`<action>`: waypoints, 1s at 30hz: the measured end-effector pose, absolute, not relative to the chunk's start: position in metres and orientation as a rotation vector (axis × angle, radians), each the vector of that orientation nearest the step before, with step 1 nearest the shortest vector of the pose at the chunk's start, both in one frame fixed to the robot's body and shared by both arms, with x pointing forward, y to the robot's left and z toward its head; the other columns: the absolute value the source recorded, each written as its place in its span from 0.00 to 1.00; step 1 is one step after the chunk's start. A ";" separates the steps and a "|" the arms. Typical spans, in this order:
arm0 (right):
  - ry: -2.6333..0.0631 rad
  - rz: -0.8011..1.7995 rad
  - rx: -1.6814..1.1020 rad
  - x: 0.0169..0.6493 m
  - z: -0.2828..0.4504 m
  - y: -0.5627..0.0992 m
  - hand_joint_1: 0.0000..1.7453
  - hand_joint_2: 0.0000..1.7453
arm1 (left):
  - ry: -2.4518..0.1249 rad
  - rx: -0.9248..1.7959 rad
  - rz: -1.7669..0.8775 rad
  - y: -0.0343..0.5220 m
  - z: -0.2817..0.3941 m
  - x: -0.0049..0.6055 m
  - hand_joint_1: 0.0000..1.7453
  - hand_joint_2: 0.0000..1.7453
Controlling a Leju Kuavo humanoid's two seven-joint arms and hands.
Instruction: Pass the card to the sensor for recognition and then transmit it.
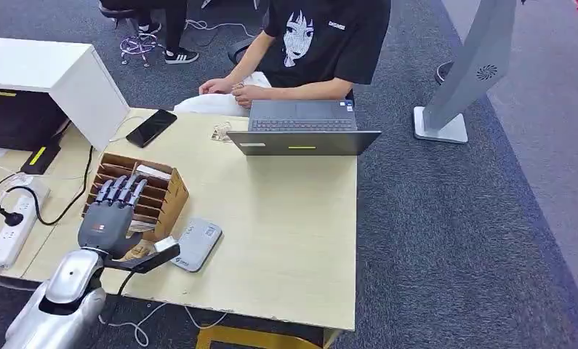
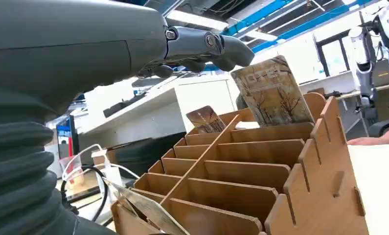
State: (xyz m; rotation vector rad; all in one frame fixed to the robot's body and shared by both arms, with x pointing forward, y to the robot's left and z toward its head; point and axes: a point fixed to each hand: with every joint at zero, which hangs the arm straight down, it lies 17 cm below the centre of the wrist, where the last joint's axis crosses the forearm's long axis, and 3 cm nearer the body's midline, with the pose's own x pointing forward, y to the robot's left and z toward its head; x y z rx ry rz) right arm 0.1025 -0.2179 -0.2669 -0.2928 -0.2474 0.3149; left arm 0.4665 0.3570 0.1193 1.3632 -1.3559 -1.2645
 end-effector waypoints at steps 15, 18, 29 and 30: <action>-0.246 0.307 -0.293 0.102 -0.267 -0.219 0.00 1.00 | -1.362 1.341 -1.257 0.354 0.117 0.468 0.99 1.00; -0.245 0.301 -0.294 0.102 -0.267 -0.219 0.00 1.00 | -1.348 1.313 -1.257 0.355 0.114 0.470 1.00 1.00; -0.243 0.280 -0.300 0.101 -0.267 -0.222 0.00 1.00 | -1.266 1.245 -1.274 0.362 0.099 0.476 1.00 1.00; -0.244 0.278 -0.300 0.101 -0.267 -0.222 0.00 1.00 | -1.263 1.243 -1.276 0.362 0.099 0.476 1.00 1.00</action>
